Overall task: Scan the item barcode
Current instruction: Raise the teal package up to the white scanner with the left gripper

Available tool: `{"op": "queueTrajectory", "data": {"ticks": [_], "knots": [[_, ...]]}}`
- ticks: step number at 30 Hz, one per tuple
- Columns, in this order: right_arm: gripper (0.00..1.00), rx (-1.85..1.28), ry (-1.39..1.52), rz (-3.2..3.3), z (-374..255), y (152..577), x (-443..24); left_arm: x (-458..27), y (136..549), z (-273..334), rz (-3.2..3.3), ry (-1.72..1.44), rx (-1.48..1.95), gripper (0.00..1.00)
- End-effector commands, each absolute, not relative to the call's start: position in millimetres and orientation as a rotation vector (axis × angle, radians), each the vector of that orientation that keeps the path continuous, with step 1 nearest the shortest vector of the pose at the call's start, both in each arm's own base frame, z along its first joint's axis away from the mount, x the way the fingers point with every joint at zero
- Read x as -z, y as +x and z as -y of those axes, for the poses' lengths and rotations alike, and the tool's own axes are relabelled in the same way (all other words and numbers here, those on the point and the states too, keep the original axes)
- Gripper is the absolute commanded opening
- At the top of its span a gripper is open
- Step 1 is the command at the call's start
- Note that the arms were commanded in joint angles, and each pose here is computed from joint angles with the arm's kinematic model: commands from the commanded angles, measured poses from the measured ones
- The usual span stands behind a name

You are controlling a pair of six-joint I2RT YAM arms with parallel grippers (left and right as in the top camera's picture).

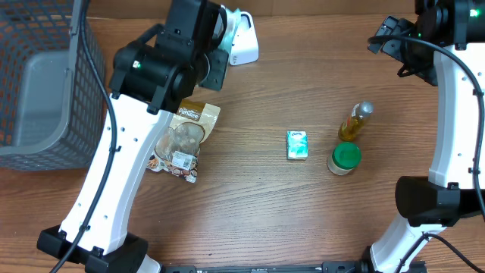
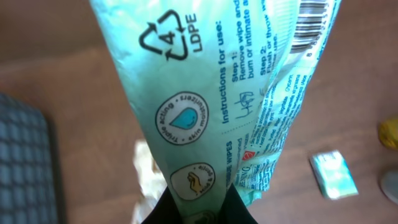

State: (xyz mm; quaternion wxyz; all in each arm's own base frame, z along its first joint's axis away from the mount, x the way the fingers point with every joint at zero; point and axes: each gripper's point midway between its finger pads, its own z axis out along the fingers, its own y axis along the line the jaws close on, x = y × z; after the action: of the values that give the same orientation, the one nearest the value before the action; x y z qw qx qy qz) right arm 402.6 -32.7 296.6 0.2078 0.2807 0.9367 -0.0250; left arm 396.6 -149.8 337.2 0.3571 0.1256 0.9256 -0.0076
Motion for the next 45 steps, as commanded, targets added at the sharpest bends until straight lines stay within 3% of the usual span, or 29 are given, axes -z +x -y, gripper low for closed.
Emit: {"op": "queueTrajectory", "data": {"ticks": [1,9,23,45], "knots": [[1.00,0.053,0.777,-2.578,33.7,400.4,-307.0,-360.1,408.0,131.8,-2.289,0.344,-0.129,0.04],[1.00,0.053,0.777,-2.578,33.7,400.4,-307.0,-364.2,461.2,135.6,-2.136,0.450,-0.326,0.04],[1.00,0.053,0.777,-2.578,33.7,400.5,-307.1,-280.9,562.5,133.8,-2.056,0.541,-0.802,0.04],[1.00,0.053,0.777,-2.578,33.7,400.4,-307.0,-153.9,632.7,142.2,-1.955,0.711,-1.177,0.04]]}}
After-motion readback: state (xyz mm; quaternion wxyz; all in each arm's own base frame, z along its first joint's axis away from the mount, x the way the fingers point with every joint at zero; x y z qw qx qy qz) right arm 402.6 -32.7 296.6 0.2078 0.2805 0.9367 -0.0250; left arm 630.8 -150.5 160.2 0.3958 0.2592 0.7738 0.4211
